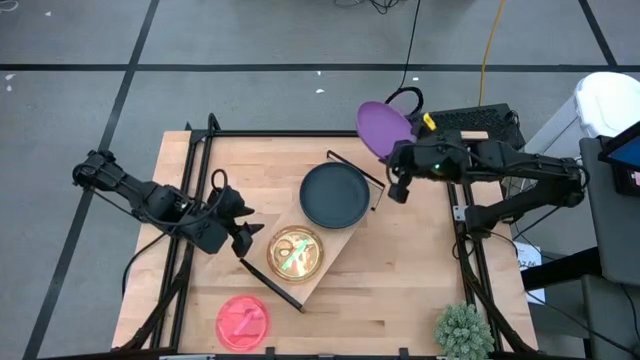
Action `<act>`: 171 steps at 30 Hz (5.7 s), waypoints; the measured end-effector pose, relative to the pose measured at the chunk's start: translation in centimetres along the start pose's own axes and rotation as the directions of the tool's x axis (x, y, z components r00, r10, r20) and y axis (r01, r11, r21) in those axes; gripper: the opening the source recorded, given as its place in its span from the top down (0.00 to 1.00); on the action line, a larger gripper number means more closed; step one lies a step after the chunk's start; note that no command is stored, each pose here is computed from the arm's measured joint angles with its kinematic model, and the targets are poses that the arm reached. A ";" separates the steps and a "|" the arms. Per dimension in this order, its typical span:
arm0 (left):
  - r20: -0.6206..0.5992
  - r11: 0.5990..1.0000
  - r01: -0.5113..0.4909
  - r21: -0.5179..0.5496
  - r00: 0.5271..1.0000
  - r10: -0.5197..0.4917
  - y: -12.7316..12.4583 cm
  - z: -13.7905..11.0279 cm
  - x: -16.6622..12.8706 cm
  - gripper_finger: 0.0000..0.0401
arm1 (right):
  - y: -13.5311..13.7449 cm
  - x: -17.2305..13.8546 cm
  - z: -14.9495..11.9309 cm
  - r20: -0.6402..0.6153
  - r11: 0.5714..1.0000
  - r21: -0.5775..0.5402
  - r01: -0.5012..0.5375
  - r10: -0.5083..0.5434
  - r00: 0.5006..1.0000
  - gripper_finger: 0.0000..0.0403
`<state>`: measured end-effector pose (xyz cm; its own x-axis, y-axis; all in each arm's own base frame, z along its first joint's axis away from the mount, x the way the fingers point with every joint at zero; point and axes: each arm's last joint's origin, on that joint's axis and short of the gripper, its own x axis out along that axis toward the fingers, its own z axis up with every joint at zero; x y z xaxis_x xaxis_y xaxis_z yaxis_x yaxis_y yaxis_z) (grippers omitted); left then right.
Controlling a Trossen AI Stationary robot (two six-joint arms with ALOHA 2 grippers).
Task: Place and stack plates onto a shelf
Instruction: Stack the purple plate on top of the black plate on the shelf, then stack the pink plate on top of the green plate on the shelf
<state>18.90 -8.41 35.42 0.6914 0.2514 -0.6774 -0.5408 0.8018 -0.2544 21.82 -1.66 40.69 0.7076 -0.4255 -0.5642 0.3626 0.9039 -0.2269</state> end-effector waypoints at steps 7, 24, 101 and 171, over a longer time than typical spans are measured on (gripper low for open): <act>-0.014 1.000 0.025 0.018 1.000 -0.025 -0.3 -0.5 -0.3 0.36 | 2.1 -0.3 1.9 -0.008 1.000 -0.017 -0.002 0.002 1.000 1.00; -0.067 0.991 0.133 -0.027 0.989 -0.135 -1.8 -2.9 -2.3 0.36 | 7.1 -2.0 3.9 0.073 0.991 0.009 -0.131 0.130 0.989 1.00; -0.196 0.980 0.198 0.031 0.962 -0.188 -5.4 -9.4 -3.5 0.36 | 12.4 8.9 2.5 -0.178 0.978 -0.101 -0.182 0.163 0.971 0.81; -0.567 0.466 0.510 0.723 0.823 -0.021 -12.1 -28.9 5.1 0.41 | 14.0 -0.2 3.2 0.024 0.868 0.304 -0.393 0.406 0.914 0.74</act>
<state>15.10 -32.51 15.12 0.3086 -0.1175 -0.9439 0.4474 0.8936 0.0350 28.69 10.91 40.19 0.8080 -0.0230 -0.5888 0.2205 0.9384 0.2659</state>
